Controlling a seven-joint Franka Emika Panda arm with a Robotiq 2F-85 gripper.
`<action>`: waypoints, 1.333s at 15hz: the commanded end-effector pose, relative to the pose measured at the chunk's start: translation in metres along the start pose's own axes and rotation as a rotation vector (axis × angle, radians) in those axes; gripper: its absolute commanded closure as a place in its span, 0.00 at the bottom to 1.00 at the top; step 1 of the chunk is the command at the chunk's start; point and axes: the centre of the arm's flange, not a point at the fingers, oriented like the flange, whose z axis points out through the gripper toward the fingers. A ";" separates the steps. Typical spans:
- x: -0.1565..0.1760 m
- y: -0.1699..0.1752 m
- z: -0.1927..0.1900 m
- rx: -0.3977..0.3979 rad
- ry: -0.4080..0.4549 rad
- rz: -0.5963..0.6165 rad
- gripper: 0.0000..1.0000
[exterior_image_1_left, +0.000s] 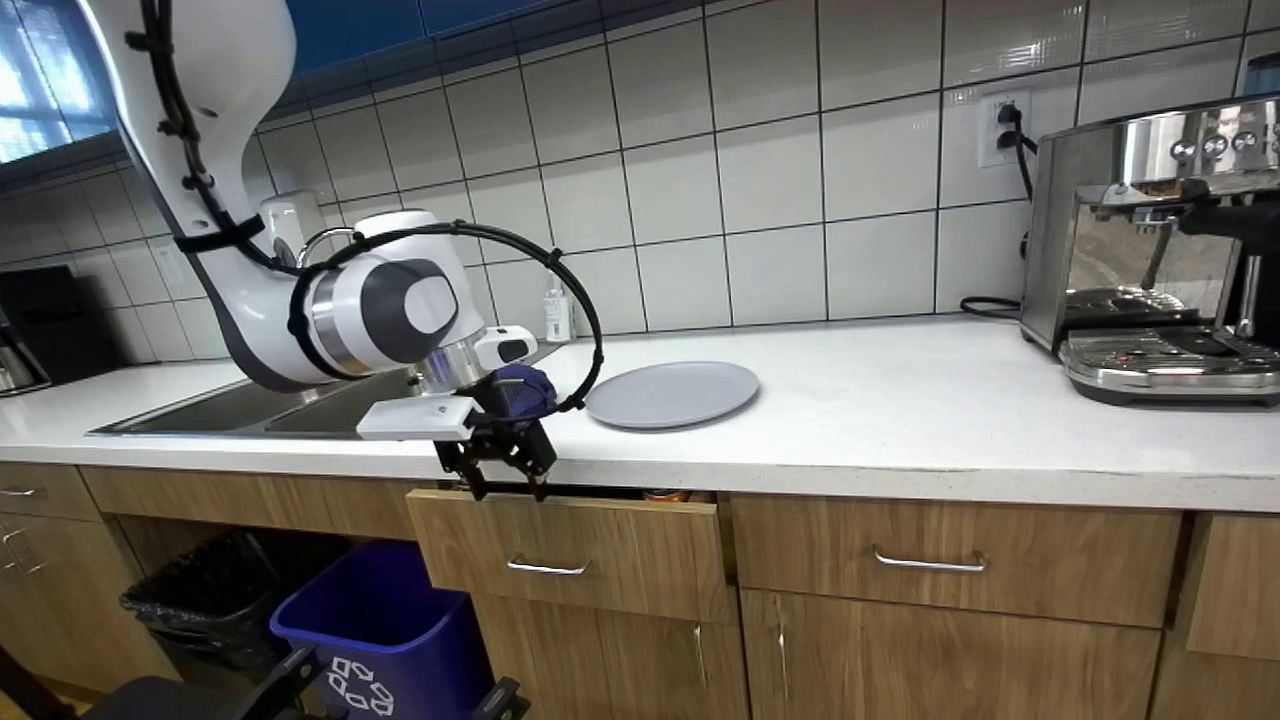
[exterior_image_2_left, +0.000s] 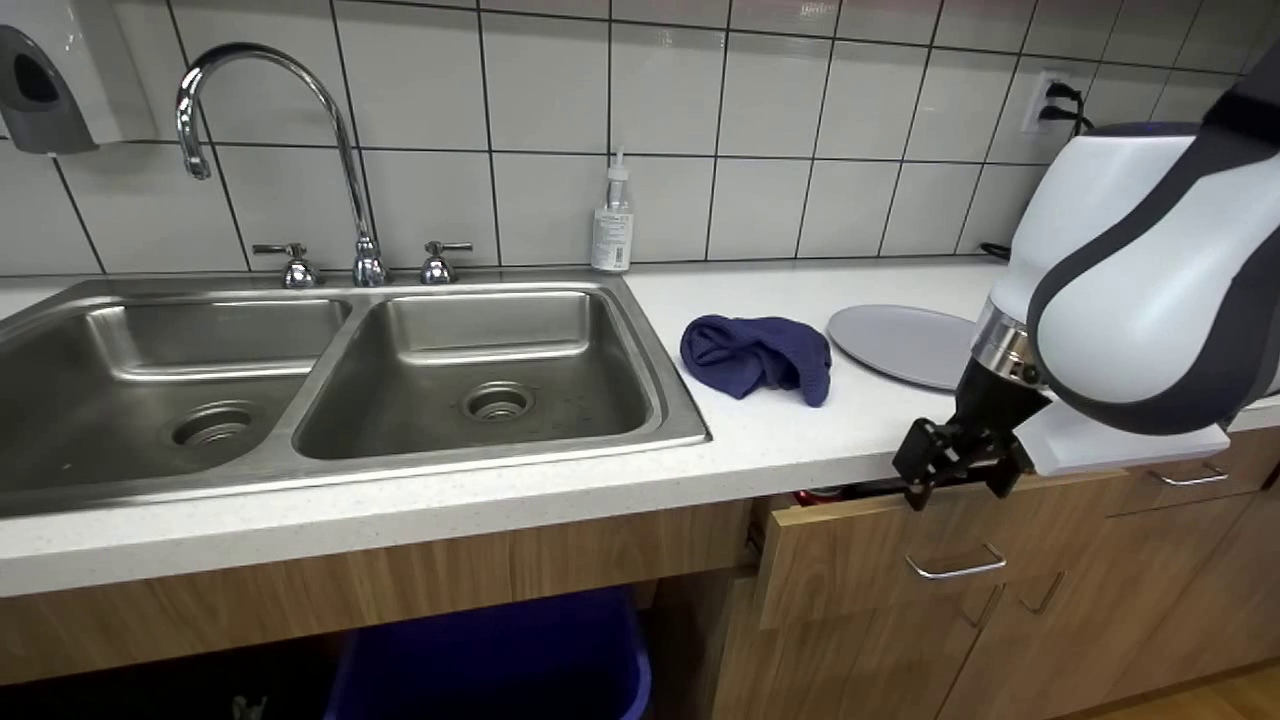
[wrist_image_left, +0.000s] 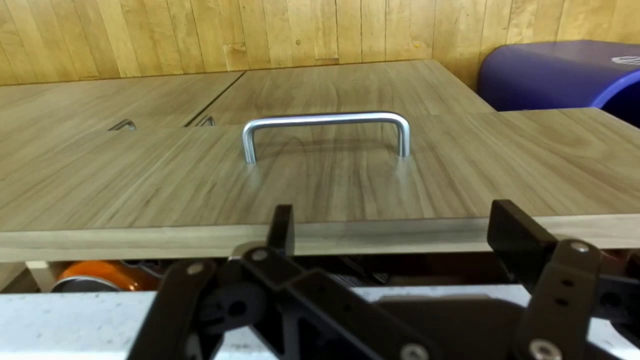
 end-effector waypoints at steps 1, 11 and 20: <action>0.000 0.003 -0.033 0.055 0.000 -0.041 0.00; -0.006 -0.001 -0.075 0.088 0.065 -0.055 0.00; -0.005 -0.011 -0.073 0.089 0.086 -0.049 0.00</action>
